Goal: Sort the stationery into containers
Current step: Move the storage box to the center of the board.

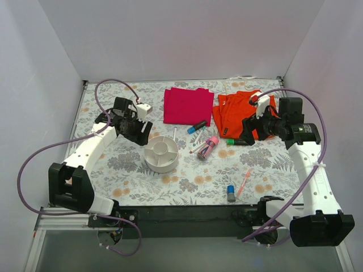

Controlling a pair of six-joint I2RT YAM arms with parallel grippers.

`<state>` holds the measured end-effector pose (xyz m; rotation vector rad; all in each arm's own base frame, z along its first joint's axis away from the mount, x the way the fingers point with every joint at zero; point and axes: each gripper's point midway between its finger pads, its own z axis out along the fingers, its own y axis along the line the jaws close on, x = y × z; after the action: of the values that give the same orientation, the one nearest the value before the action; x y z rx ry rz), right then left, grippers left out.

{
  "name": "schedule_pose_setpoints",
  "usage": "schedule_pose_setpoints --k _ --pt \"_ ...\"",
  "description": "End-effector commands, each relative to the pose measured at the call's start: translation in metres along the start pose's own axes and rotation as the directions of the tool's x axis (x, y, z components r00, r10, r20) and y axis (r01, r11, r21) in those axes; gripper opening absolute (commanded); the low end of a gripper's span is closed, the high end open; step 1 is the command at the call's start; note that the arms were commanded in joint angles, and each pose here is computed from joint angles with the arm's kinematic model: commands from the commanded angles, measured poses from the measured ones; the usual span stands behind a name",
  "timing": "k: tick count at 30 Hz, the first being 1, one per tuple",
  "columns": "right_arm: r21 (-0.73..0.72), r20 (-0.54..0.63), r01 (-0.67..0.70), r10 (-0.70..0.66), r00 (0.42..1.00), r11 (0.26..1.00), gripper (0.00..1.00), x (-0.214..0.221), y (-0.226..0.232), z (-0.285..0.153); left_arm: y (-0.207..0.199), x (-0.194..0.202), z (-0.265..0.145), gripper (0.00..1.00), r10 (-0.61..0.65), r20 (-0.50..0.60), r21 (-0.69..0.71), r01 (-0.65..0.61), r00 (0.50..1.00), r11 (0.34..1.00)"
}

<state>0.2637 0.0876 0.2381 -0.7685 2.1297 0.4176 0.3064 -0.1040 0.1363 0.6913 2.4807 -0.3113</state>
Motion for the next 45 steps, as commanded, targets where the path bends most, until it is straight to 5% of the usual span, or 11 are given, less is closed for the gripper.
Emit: schedule_pose_setpoints --k 1,6,12,15,20,23,45 --pt "-0.04 0.024 0.007 -0.006 1.0 0.999 0.86 -0.008 -0.003 0.018 -0.007 -0.018 0.01 0.63 0.045 0.039 -0.003 -0.045 0.998 0.999" --pt "-0.122 -0.053 -0.229 0.224 0.973 0.966 0.84 0.004 0.007 0.043 0.0 -0.025 0.022 0.55 0.025 0.031 -0.024 -0.025 0.999 0.999" --pt "-0.198 -0.162 -0.505 0.48 0.862 0.84 0.81 0.026 0.027 0.075 0.003 -0.025 0.033 0.52 0.005 0.011 -0.033 -0.005 1.0 0.999" --pt "-0.202 -0.143 -0.507 0.486 0.862 0.838 0.81 0.019 0.021 0.084 -0.001 -0.026 0.039 0.45 -0.001 -0.001 -0.02 0.001 1.0 1.0" --pt "-0.19 -0.14 -0.502 0.483 0.865 0.844 0.81 0.013 0.012 0.09 -0.014 -0.025 0.043 0.09 -0.011 -0.027 0.023 0.011 1.0 1.0" --pt "-0.187 -0.145 -0.505 0.485 0.862 0.842 0.8 0.015 0.01 0.093 -0.025 -0.026 0.045 0.03 -0.014 -0.034 0.057 0.016 0.999 0.998" --pt "-0.111 -0.102 -0.449 0.439 0.893 0.887 0.8 0.051 0.026 0.066 -0.129 -0.056 0.043 0.0 0.229 0.019 0.187 -0.228 0.973 0.955"
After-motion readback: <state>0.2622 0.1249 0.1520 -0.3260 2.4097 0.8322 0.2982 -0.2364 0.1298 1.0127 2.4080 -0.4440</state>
